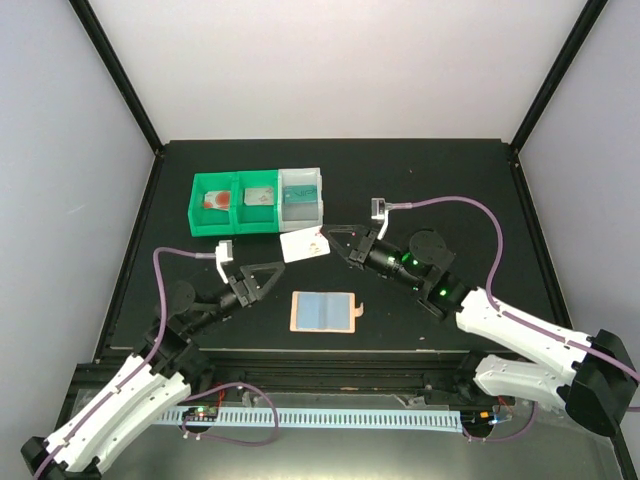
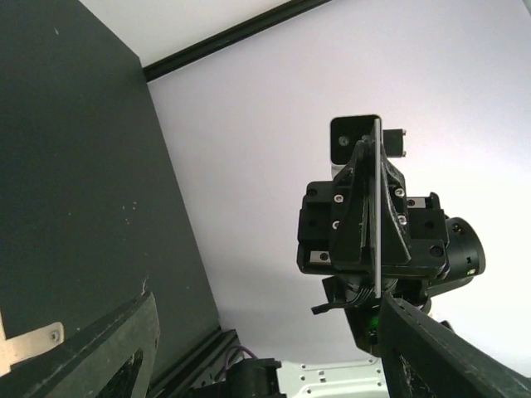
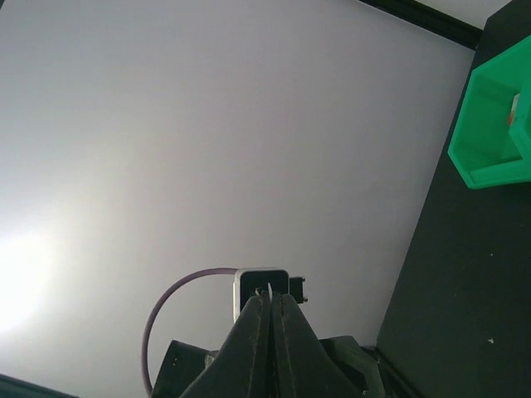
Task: Take the credit cards out of the card holder
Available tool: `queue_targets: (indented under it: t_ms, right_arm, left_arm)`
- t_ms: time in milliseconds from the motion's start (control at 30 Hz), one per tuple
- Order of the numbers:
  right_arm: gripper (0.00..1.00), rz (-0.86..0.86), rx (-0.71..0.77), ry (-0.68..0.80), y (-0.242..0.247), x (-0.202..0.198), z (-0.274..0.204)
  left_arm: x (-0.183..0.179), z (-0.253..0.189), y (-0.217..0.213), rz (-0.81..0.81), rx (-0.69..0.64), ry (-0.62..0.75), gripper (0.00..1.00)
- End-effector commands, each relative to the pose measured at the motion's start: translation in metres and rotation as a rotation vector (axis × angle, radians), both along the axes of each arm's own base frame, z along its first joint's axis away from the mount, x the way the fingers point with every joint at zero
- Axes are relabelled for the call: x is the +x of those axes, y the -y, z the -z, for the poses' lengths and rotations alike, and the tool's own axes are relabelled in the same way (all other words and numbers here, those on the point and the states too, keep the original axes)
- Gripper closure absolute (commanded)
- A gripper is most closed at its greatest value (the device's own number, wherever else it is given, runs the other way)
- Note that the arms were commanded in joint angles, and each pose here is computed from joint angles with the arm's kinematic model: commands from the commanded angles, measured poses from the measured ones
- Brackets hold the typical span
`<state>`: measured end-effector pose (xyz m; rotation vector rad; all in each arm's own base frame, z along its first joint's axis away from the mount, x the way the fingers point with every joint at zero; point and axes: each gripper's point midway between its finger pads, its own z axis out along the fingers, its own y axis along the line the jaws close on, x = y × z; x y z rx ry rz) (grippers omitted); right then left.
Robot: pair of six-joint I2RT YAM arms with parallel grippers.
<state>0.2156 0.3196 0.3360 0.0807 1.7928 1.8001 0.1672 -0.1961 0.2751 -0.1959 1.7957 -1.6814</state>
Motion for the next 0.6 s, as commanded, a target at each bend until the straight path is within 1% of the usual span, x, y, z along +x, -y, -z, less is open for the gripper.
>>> queue_targets:
  t_ms: [0, 200, 267, 333, 367, 500, 567]
  right_arm:
    - [0.99, 0.050, 0.071, 0.003, 0.009, 0.003, -0.012]
    - [0.99, 0.053, 0.075, -0.007, 0.010, 0.003, -0.007]
    - [0.99, 0.050, 0.069, -0.010, 0.009, 0.003, -0.007]
    - [0.99, 0.043, 0.073, -0.011, 0.008, 0.002, -0.008]
    - [0.99, 0.039, 0.079, -0.013, 0.007, 0.001, -0.008]
    - [0.99, 0.039, 0.083, -0.026, 0.007, -0.001, -0.004]
    - [0.99, 0.045, 0.082, -0.039, 0.007, 0.000, 0.000]
  left_arm:
    - [-0.002, -0.029, 0.006, 0.049, -0.095, 0.049, 0.26]
    - [-0.004, -0.042, 0.014, 0.098, -0.121, 0.080, 0.23]
    - [-0.005, -0.044, 0.013, 0.090, -0.116, 0.095, 0.21]
    - [-0.002, -0.043, 0.009, 0.064, -0.118, 0.089, 0.22]
    - [-0.001, -0.042, 0.008, 0.054, -0.120, 0.088, 0.25]
    - [0.001, -0.043, 0.007, 0.042, -0.119, 0.079, 0.44]
    - [0.002, -0.042, 0.007, 0.034, -0.111, 0.076, 0.51]
